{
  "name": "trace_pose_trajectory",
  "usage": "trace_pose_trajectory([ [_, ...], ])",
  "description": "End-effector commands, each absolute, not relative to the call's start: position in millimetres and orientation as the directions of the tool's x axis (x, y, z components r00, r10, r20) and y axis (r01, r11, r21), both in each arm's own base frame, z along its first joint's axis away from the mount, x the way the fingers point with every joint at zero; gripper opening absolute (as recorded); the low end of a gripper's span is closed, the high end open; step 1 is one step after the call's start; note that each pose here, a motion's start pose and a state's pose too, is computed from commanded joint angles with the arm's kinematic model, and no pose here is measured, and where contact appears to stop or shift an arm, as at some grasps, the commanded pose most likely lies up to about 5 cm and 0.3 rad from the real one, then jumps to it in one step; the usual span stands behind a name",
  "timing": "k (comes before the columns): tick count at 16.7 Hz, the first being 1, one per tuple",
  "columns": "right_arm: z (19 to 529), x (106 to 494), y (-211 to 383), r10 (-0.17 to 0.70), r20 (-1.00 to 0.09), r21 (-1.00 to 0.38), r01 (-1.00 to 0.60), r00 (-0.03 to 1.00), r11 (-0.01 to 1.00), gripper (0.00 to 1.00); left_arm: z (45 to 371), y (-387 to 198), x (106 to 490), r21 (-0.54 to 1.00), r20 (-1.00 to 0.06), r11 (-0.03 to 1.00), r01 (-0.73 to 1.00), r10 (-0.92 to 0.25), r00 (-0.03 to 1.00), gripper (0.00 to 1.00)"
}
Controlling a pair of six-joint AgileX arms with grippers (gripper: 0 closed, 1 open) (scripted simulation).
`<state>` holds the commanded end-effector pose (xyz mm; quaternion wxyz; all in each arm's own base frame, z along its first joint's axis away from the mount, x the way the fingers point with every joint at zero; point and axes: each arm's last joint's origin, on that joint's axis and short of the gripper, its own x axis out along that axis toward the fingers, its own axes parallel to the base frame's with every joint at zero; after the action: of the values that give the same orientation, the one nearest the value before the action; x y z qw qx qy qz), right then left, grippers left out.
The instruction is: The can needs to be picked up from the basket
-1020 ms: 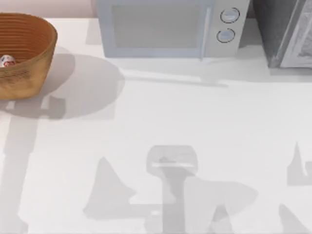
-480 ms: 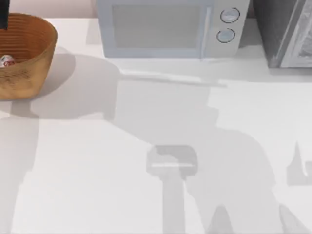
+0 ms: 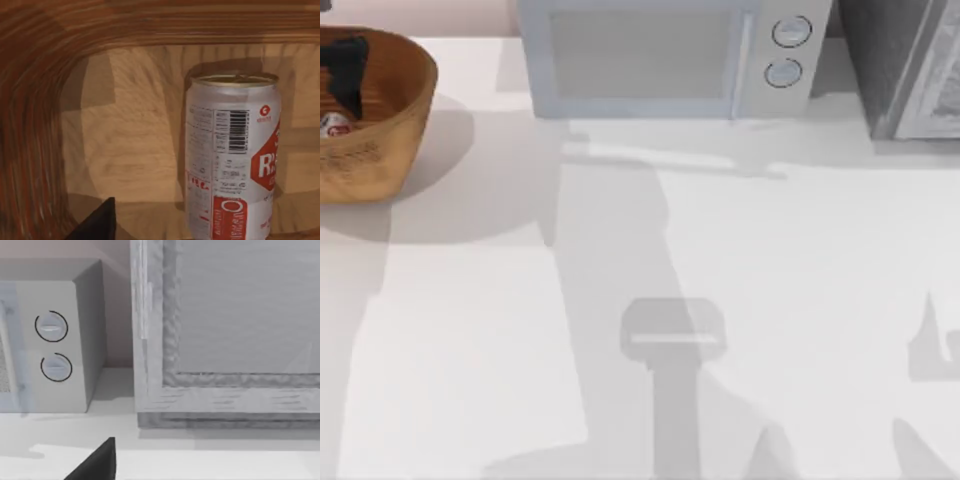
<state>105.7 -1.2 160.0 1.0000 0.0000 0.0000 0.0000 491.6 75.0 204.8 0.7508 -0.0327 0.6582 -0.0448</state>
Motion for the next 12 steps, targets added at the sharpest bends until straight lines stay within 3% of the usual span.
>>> trace_pose_trajectory([
  [12,160,106,-1,0.000,0.000,0.000,0.000,1.000,1.000,1.00,174,74,500,-0.116,-0.988,0.993,0.021,-0.117,0.099,1.00],
])
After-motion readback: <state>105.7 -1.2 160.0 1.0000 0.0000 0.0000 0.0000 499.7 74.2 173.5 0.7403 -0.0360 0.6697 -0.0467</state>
